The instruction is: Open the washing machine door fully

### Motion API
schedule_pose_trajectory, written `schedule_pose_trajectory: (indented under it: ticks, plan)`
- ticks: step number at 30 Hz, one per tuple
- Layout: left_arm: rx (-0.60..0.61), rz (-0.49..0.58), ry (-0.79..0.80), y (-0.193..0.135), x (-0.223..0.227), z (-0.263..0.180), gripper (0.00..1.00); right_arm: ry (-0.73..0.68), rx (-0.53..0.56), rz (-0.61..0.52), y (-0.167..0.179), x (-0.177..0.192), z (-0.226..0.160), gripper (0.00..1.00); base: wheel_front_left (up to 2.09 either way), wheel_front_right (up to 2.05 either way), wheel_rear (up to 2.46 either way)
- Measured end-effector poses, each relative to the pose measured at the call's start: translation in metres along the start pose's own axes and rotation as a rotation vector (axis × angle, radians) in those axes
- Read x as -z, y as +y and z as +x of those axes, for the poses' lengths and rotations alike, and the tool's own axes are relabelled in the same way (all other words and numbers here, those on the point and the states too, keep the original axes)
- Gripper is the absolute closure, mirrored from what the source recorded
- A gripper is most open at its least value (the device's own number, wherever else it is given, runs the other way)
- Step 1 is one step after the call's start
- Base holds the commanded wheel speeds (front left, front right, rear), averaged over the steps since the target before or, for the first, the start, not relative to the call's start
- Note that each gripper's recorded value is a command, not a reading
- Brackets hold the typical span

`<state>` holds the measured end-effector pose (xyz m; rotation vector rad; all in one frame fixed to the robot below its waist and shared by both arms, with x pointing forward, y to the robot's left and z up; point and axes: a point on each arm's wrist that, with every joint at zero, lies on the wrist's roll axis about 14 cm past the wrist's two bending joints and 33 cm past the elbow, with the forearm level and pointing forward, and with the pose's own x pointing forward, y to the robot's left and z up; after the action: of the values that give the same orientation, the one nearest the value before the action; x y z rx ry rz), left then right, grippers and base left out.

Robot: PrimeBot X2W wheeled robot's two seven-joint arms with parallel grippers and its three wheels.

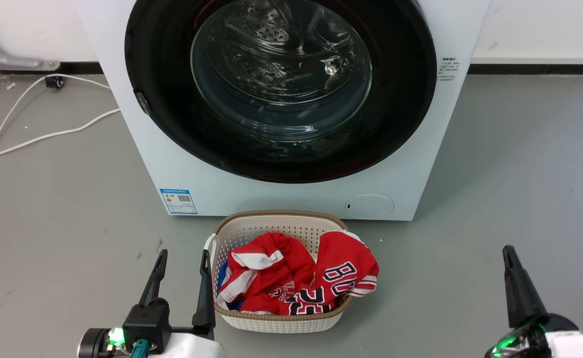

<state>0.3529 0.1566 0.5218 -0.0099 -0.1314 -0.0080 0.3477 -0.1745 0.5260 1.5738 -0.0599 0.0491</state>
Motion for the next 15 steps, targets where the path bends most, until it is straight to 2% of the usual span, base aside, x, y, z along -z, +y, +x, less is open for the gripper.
schedule_pose_trajectory:
  ticks: [6,15]
  plan:
    - [0.004,0.0,0.005,-0.001,0.003,0.011,0.0,-0.048,-0.02,-0.026,0.004,-0.025,0.03,1.0,0.0,0.0,0.0]
    - [0.014,0.013,0.012,-0.001,0.014,0.046,0.0,-0.121,-0.072,0.029,0.014,-0.079,0.11,1.0,0.0,0.0,0.0]
